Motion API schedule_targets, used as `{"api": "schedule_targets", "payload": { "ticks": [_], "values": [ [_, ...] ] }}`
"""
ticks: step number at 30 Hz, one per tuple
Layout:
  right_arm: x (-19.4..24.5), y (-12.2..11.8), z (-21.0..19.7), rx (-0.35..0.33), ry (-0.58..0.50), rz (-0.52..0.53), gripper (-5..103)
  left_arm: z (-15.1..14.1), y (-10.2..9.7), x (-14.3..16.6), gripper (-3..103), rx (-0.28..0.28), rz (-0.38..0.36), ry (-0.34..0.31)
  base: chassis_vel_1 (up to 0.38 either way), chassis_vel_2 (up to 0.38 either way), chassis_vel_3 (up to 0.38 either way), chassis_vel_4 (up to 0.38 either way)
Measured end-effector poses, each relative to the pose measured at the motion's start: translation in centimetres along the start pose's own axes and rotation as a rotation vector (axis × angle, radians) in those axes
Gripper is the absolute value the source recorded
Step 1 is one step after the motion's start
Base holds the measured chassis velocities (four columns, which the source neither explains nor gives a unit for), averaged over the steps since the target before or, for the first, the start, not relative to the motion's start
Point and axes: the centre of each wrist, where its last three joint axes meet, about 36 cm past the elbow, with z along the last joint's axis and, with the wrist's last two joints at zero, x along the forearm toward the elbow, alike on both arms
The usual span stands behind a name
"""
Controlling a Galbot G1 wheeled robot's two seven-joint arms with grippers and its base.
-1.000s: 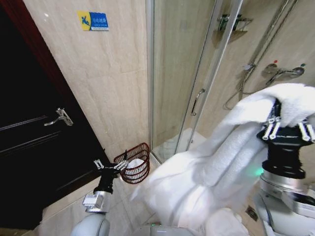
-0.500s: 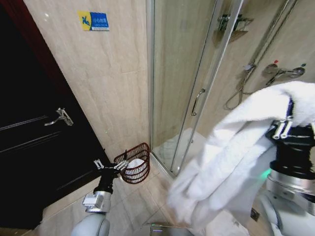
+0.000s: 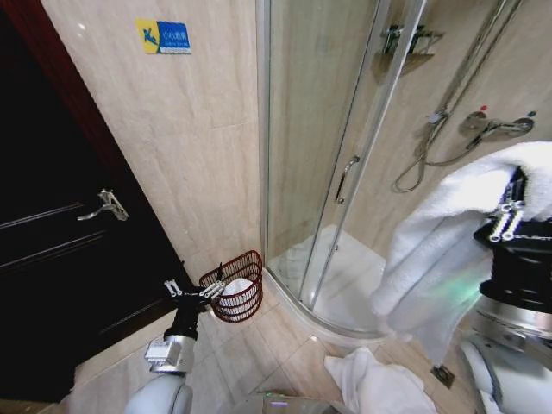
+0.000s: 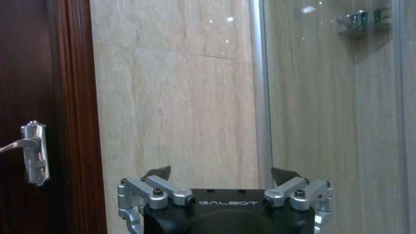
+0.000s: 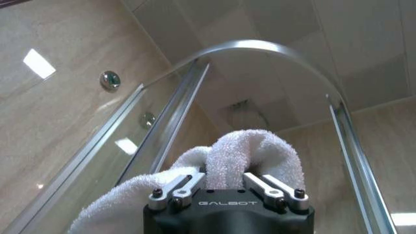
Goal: Discard the used towel into the hamper.
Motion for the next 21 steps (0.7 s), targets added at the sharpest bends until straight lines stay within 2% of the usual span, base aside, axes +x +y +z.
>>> {"api": "schedule_targets", "payload": {
  "ticks": [11, 21],
  "values": [
    [-0.37, -0.11, 0.0, 0.0, -0.019, 0.002, 13, 0.0, 0.0, 0.0, 100, 0.0, 0.0, 0.0, 0.042, -0.039, -0.052, 0.052],
    [-0.33, -0.08, 0.02, -0.002, -0.028, 0.002, 13, 0.0, 0.0, 0.01, 100, 0.0, 0.0, 0.0, 0.184, -0.199, -0.176, 0.19]
  ]
}}
